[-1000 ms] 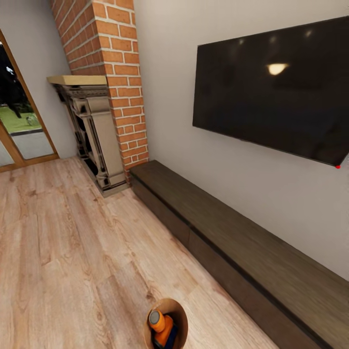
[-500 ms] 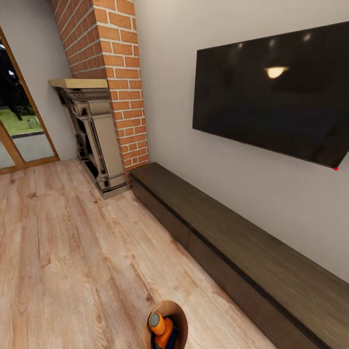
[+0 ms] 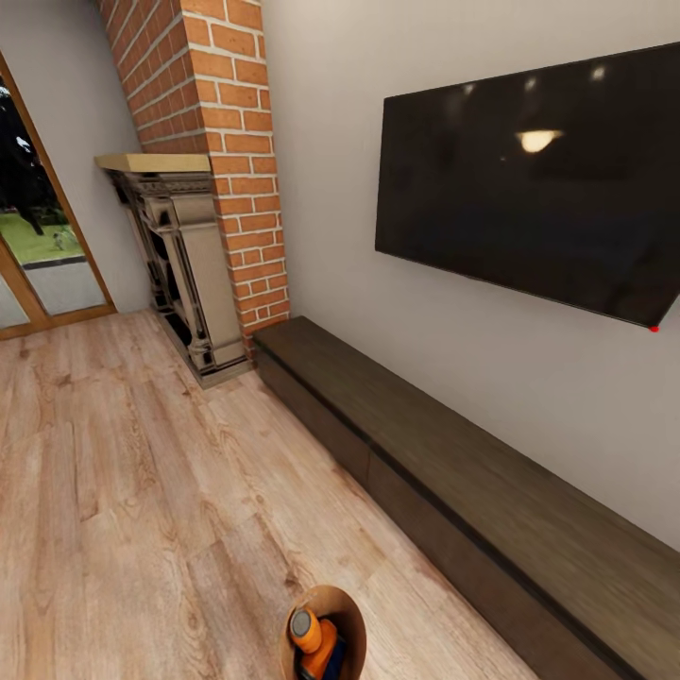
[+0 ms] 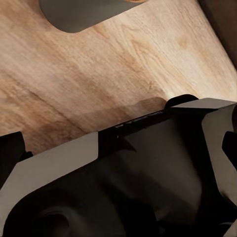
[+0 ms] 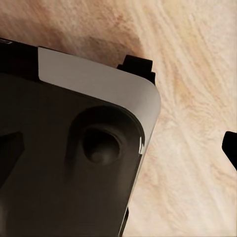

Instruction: Put the three can of soda from the living room inside the tash can in the kitchen.

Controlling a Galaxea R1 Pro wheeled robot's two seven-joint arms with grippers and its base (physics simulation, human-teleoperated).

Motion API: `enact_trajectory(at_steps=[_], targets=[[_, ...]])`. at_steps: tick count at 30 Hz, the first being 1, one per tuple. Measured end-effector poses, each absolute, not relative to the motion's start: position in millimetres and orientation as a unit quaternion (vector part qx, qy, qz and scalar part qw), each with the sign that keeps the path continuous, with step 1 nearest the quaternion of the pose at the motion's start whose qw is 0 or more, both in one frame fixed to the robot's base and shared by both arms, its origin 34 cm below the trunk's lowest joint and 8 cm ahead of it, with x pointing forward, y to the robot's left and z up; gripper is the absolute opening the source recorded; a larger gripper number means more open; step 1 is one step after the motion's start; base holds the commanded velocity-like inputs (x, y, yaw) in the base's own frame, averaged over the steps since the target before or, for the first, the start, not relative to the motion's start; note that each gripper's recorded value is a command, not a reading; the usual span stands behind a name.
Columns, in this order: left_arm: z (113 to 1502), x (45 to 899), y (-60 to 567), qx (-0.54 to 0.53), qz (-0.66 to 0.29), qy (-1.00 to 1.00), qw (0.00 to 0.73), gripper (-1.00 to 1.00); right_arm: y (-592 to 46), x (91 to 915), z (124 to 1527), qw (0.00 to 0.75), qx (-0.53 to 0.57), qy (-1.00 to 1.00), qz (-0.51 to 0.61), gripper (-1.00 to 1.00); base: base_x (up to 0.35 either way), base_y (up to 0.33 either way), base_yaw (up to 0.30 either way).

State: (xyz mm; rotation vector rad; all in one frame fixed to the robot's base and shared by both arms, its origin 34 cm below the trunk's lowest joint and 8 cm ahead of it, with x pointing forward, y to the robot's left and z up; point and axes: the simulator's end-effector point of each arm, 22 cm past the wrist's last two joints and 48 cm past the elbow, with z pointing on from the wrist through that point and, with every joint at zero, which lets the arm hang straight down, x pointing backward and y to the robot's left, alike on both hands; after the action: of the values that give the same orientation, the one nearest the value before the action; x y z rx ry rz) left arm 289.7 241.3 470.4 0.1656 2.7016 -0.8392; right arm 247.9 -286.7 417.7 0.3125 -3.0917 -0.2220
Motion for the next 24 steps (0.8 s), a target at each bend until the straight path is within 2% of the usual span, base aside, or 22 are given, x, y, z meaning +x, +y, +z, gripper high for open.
enact_trajectory(at_steps=[24], targets=[[470,290,242,0.057,-0.29,0.943,0.154,1.0,-270,244,417,0.013,0.102,-0.991,-0.081,1.0,0.0,0.0,0.0]])
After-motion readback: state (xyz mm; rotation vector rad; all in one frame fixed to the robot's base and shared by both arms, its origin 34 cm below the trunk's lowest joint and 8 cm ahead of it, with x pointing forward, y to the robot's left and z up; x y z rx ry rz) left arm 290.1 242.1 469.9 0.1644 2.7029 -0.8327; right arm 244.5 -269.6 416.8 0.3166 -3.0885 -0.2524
